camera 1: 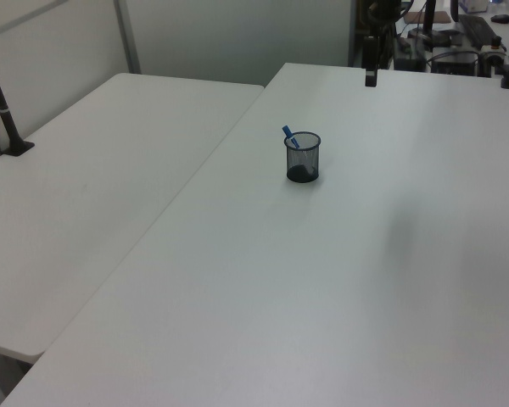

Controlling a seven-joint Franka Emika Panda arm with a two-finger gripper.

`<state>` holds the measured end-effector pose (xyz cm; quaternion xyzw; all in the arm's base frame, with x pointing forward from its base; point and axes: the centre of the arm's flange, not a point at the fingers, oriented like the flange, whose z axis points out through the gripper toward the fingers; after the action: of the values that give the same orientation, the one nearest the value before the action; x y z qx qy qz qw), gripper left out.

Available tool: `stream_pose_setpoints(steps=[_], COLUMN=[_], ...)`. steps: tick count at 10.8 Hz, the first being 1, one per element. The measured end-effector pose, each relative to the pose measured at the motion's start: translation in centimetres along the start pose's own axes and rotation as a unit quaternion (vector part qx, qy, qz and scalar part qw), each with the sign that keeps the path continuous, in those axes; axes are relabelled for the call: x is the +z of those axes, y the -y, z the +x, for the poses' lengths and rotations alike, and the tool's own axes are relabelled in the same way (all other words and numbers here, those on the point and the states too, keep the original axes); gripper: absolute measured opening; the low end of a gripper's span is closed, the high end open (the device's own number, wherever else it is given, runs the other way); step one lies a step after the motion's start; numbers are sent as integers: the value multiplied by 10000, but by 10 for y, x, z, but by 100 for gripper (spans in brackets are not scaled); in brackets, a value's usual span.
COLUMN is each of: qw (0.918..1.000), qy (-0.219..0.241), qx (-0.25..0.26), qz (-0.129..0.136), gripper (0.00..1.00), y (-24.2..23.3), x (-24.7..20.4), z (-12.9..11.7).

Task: Remove the marker
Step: 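Move the open gripper toward the black mesh pencil cup, then lower the gripper over the cup onto the blue marker's cap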

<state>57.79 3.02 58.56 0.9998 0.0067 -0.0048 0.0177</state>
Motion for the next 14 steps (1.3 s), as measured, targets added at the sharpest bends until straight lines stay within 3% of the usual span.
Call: stream_pose_setpoints(steps=[9,11,14], qw=[9999,9996,9966], qy=[15,-243,-809], qx=[-68,-88,45], qz=[-134,-135,-154], gripper=[100,100,100], y=[-2,-2,-19], x=[5,13,52], z=[3,17,60])
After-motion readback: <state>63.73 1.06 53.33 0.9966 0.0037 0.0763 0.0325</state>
